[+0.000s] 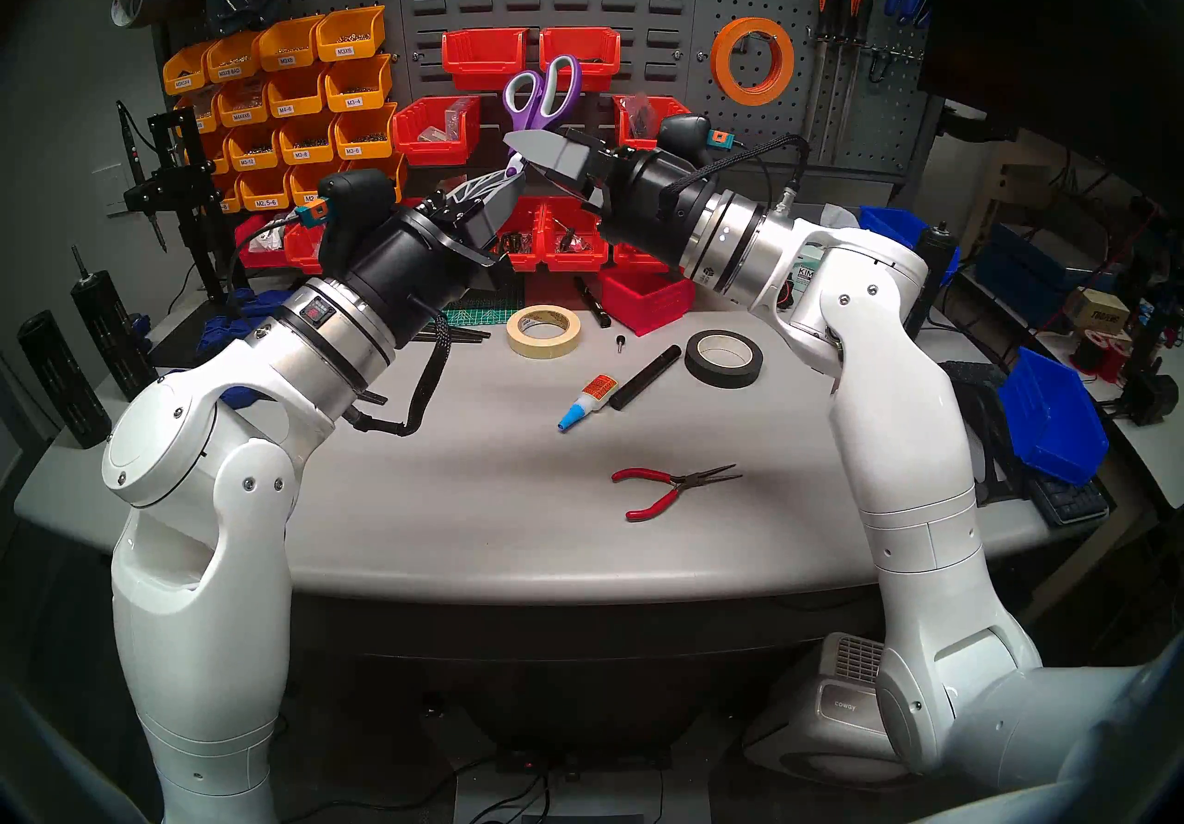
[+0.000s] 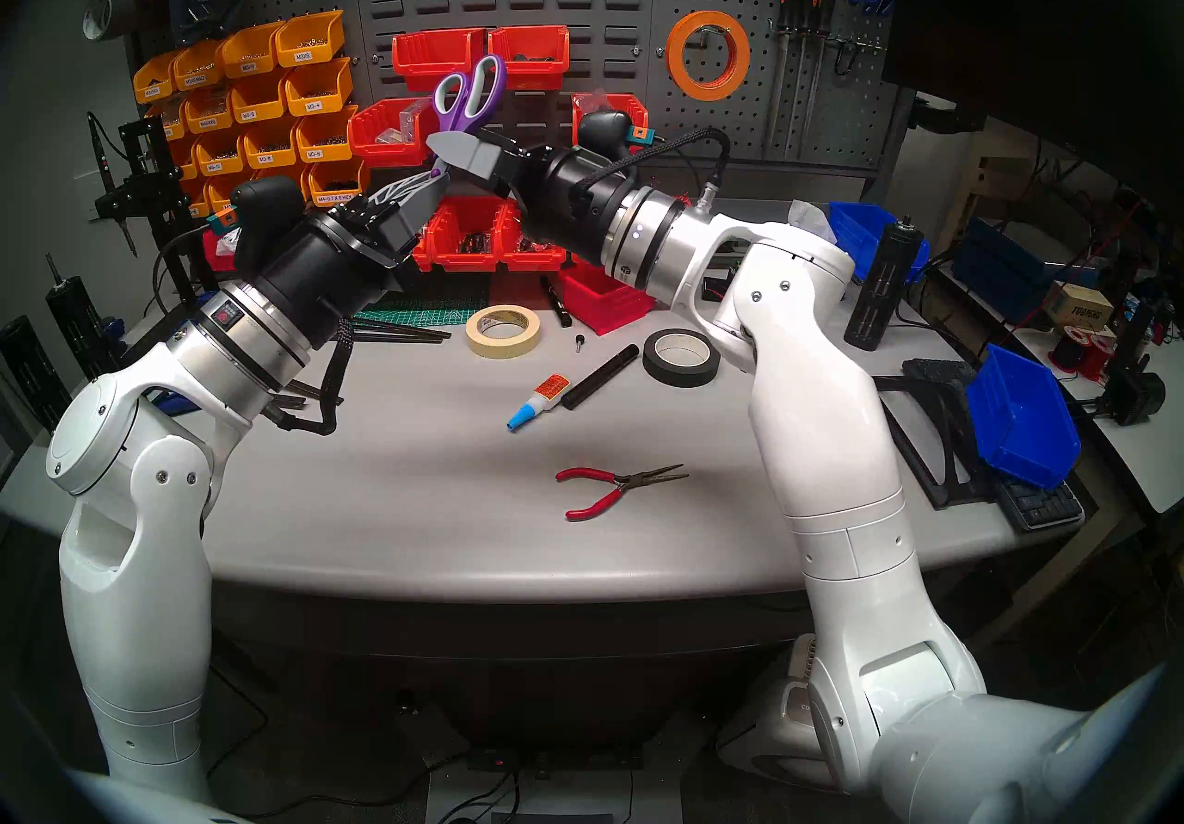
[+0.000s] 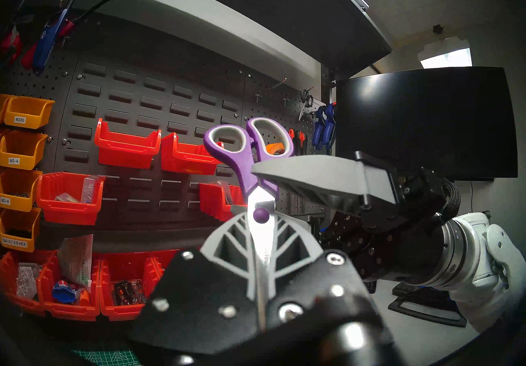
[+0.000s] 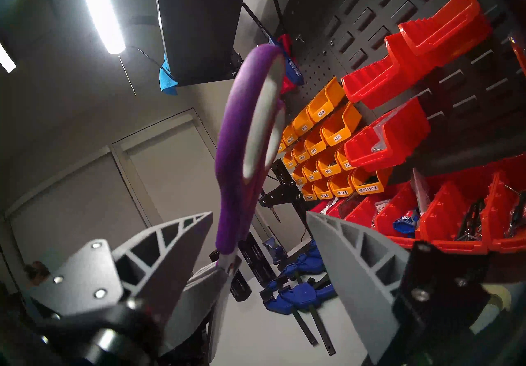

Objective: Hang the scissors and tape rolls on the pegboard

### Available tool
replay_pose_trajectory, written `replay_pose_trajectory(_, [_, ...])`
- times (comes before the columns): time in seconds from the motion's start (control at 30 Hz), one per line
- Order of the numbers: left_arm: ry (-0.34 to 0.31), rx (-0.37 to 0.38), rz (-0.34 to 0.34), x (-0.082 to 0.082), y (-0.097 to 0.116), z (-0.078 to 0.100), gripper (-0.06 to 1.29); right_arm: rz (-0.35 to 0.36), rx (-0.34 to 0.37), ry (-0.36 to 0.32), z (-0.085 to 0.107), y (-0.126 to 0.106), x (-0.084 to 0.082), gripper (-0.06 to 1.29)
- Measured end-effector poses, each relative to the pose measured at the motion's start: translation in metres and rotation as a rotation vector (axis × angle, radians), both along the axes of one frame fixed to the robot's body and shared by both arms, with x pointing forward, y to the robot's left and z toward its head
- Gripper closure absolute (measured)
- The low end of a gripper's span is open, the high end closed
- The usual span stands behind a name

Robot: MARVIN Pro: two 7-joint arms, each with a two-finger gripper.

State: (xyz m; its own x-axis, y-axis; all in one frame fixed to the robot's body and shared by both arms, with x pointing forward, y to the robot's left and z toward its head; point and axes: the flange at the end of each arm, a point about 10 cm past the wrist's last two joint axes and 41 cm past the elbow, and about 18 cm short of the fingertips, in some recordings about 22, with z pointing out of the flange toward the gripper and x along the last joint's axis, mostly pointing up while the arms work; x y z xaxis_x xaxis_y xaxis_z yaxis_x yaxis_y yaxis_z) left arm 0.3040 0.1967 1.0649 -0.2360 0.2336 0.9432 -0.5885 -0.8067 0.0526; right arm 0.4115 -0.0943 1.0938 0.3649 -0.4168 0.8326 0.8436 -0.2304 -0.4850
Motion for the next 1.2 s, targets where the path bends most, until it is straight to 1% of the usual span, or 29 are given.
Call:
replay_pose_trajectory(0.07, [0.009, -0.001, 0.000, 0.000, 0.000, -0.002, 1.21, 0.000, 0.001, -0.006, 0.002, 0.001, 0.000, 0.32])
replay_pose_trajectory(0.2, [0.015, -0.002, -0.001, 0.000, 0.000, -0.003, 1.24, -0.003, 0.001, -0.009, 0.002, 0.002, 0.002, 0.42])
replay_pose_trajectory(0.23, [0.016, -0.003, -0.003, -0.001, 0.000, -0.003, 1.25, -0.004, 0.000, -0.009, 0.002, 0.002, 0.003, 0.47])
replay_pose_trajectory(0.27, [0.017, -0.003, -0.004, -0.001, 0.000, -0.003, 1.25, -0.005, -0.001, -0.009, 0.002, 0.003, 0.003, 0.57])
replay_pose_trajectory(0.3, [0.017, -0.004, -0.006, -0.001, 0.000, -0.003, 1.25, -0.006, -0.003, -0.009, 0.002, 0.004, 0.004, 0.72])
replay_pose_trajectory(0.33, [0.017, -0.005, -0.008, -0.002, -0.001, -0.003, 1.25, -0.007, -0.004, -0.009, 0.002, 0.004, 0.005, 0.75])
replay_pose_trajectory(0.43, [0.016, -0.007, -0.011, -0.002, -0.001, -0.003, 1.25, -0.007, -0.008, -0.009, 0.001, 0.006, 0.006, 0.75])
replay_pose_trajectory(0.47, [0.016, -0.007, -0.013, -0.002, -0.001, -0.003, 1.25, -0.006, -0.010, -0.009, 0.001, 0.007, 0.006, 0.69])
replay_pose_trajectory(0.5, [0.016, -0.007, -0.014, -0.003, -0.001, -0.003, 1.25, -0.004, -0.011, -0.009, 0.001, 0.008, 0.007, 0.68])
replay_pose_trajectory(0.57, [0.018, -0.008, -0.014, -0.003, -0.001, -0.004, 1.25, 0.005, -0.011, -0.013, 0.002, 0.011, 0.006, 0.53])
replay_pose_trajectory(0.6, [0.019, -0.009, -0.011, -0.002, -0.001, -0.004, 1.25, 0.009, -0.010, -0.015, 0.002, 0.012, 0.005, 0.43])
replay_pose_trajectory(0.63, [0.019, -0.009, -0.011, -0.002, -0.001, -0.004, 1.25, 0.010, -0.013, -0.017, 0.002, 0.013, 0.005, 0.37])
replay_pose_trajectory(0.7, [0.017, -0.011, -0.013, -0.003, -0.001, -0.004, 1.25, 0.011, -0.017, -0.018, 0.002, 0.015, 0.005, 0.37])
replay_pose_trajectory(0.73, [0.016, -0.011, -0.014, -0.003, -0.001, -0.003, 1.25, 0.009, -0.019, -0.019, 0.002, 0.015, 0.005, 0.39])
replay_pose_trajectory(0.77, [0.015, -0.012, -0.015, -0.003, -0.001, -0.003, 1.25, 0.008, -0.021, -0.020, 0.002, 0.015, 0.005, 0.67])
replay_pose_trajectory(0.8, [0.014, -0.013, -0.015, -0.003, -0.001, -0.003, 1.25, 0.007, -0.023, -0.021, 0.002, 0.015, 0.005, 1.06])
replay_pose_trajectory(0.83, [0.013, -0.014, -0.016, -0.004, -0.001, -0.003, 1.25, 0.005, -0.024, -0.022, 0.002, 0.015, 0.005, 1.23])
replay_pose_trajectory(0.87, [0.012, -0.015, -0.016, -0.004, -0.001, -0.002, 1.25, 0.002, -0.025, -0.023, 0.002, 0.015, 0.006, 1.26])
replay_pose_trajectory(1.03, [0.013, -0.022, -0.019, -0.004, 0.000, -0.002, 1.25, -0.008, -0.022, -0.029, 0.004, 0.013, 0.006, 1.26])
replay_pose_trajectory(1.2, [0.037, -0.037, -0.014, -0.004, 0.006, -0.002, 1.24, -0.023, -0.013, -0.041, 0.008, 0.006, 0.006, 1.26])
